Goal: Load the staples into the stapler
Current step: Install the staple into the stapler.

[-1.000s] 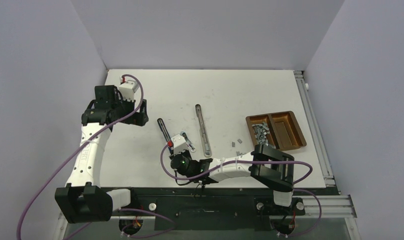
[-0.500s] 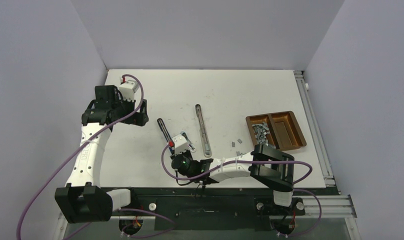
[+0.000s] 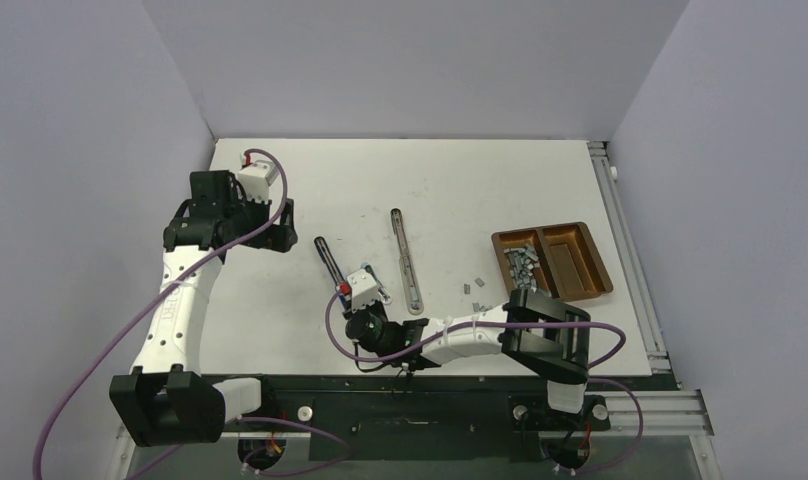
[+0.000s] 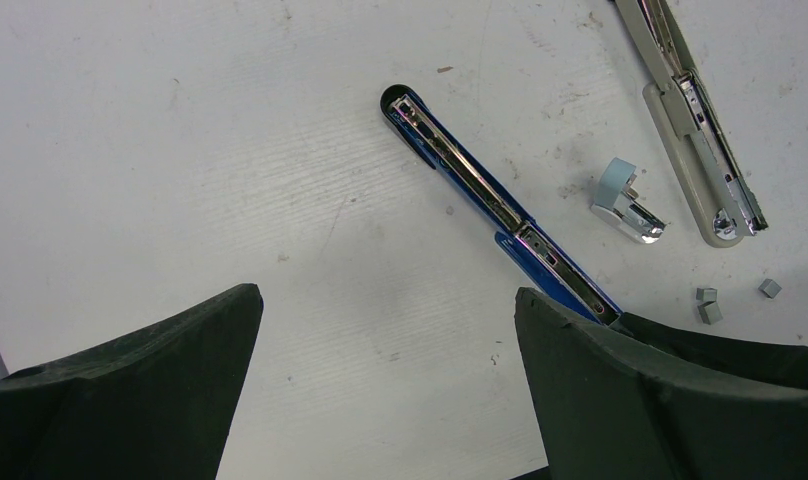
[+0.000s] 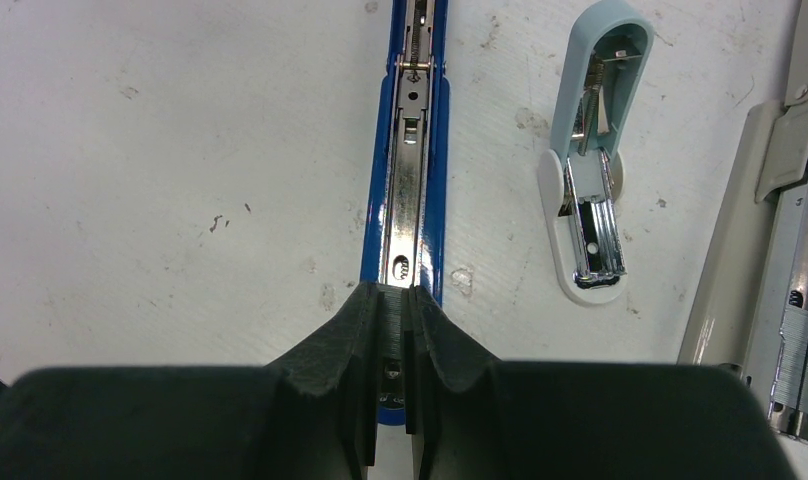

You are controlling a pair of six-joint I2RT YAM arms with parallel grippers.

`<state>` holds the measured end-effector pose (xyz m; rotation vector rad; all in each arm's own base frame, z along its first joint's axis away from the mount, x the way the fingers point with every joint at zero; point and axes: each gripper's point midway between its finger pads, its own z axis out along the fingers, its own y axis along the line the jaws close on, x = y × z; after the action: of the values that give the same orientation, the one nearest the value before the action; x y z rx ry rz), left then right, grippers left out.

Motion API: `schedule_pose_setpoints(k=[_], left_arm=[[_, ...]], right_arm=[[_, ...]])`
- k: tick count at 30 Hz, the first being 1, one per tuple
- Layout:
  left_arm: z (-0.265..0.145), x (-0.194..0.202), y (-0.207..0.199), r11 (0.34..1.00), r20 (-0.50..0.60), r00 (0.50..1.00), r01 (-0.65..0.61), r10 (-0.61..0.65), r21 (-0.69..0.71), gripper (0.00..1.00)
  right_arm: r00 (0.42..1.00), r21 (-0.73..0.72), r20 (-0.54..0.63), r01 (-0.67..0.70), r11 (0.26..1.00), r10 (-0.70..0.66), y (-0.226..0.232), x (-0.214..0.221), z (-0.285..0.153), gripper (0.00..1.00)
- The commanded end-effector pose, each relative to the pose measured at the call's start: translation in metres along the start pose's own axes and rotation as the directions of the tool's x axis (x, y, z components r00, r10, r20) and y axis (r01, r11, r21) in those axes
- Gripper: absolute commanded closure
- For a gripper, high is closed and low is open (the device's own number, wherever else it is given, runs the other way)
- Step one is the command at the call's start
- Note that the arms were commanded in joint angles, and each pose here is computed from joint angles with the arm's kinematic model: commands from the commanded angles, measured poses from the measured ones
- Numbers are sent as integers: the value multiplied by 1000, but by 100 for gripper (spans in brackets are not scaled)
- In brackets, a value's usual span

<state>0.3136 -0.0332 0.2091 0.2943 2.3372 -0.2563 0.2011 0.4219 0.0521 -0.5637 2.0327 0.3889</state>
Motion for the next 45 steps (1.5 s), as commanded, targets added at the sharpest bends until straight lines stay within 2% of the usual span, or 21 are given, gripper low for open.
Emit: schedule_pose_setpoints(k=[1,45], left_arm=[[-14,-18,-4,1000,58,998,-27,27,-1,4],[-12,-18,-7,1000,59,998,-27,27,8,4]], right_arm=[[997,11,72,-36,999,35,-5,-27,-10,91],[995,18,98,-27,999,25,-9,-37,-15,91]])
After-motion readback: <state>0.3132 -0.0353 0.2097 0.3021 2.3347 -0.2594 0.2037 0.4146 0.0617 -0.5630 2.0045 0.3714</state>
